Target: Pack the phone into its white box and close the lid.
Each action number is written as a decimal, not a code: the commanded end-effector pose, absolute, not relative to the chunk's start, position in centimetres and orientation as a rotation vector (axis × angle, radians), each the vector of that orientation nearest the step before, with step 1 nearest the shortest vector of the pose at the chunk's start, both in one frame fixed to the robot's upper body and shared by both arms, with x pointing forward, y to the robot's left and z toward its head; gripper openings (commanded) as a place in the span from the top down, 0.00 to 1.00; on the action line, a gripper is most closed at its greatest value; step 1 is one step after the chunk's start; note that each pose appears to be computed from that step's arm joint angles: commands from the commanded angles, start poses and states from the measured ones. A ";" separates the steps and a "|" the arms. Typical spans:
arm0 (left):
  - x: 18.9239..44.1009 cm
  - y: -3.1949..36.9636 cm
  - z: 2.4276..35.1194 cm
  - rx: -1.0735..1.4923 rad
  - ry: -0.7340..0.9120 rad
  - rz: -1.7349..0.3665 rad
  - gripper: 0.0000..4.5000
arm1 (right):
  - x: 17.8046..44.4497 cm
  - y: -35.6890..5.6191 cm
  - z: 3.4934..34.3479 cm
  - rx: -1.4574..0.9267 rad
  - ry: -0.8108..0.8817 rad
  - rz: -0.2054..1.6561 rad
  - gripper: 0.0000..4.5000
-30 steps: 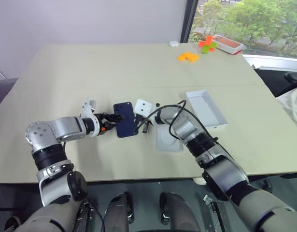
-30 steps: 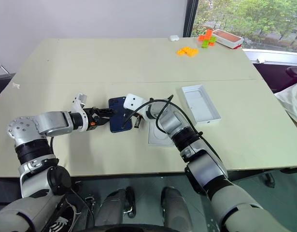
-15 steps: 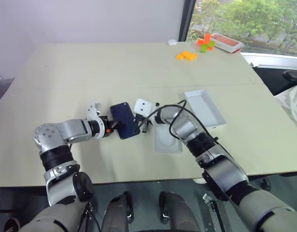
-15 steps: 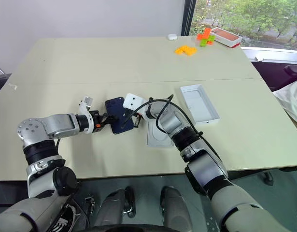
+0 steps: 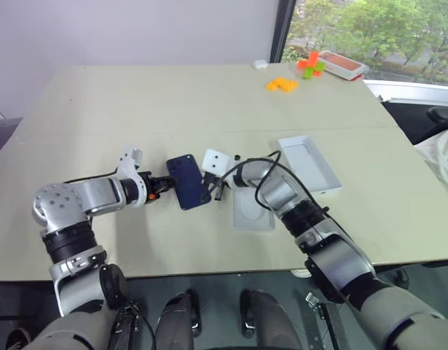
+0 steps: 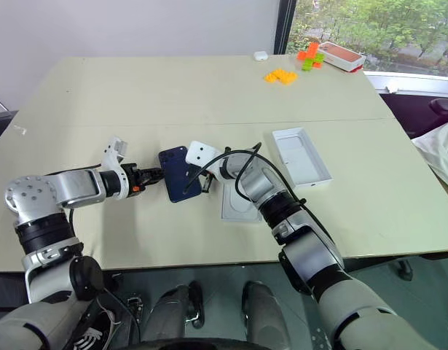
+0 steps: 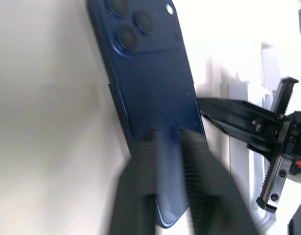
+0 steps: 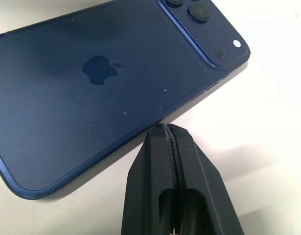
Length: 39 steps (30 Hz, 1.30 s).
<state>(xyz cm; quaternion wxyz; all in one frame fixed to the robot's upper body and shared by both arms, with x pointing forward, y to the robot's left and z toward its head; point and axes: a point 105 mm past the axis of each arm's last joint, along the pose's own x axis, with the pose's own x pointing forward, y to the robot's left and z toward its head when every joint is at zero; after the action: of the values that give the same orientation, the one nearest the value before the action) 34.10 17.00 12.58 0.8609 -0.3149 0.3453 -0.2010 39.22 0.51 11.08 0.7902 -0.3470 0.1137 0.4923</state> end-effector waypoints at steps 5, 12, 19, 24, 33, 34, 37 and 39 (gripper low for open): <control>33.6 17.9 12.1 -0.695 0.735 -0.413 0.40 | 39.0 0.6 10.8 -0.745 0.260 1.077 1.00; 33.7 17.9 11.9 -0.743 0.730 -0.406 0.40 | 38.6 0.9 10.8 -0.734 0.266 1.093 1.00; 34.5 17.6 13.0 -0.758 0.715 -0.420 0.40 | 38.5 0.9 10.6 -0.735 0.274 1.101 1.00; 34.6 15.2 11.1 -0.785 0.788 -0.453 0.40 | 38.5 1.3 10.8 -0.736 0.267 1.111 1.00; 35.6 13.0 12.9 -0.876 0.699 -0.534 0.40 | 38.5 0.7 10.7 -0.735 0.276 1.097 1.00; 35.7 13.0 13.1 -0.887 0.683 -0.537 0.40 | 38.5 0.7 10.7 -0.734 0.277 1.096 1.00; 35.7 12.6 13.9 -0.905 0.646 -0.571 0.40 | 38.5 0.8 10.7 -0.735 0.276 1.096 1.00; 35.4 11.9 14.4 -0.874 0.650 -0.610 0.40 | 38.4 0.8 10.6 -0.736 0.275 1.099 1.00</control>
<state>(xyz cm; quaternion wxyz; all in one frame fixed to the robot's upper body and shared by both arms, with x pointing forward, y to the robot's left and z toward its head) 35.64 15.02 11.75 0.8237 -0.4171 0.3283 -0.1993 39.42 -0.78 10.87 0.7938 -0.3444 0.1356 0.4825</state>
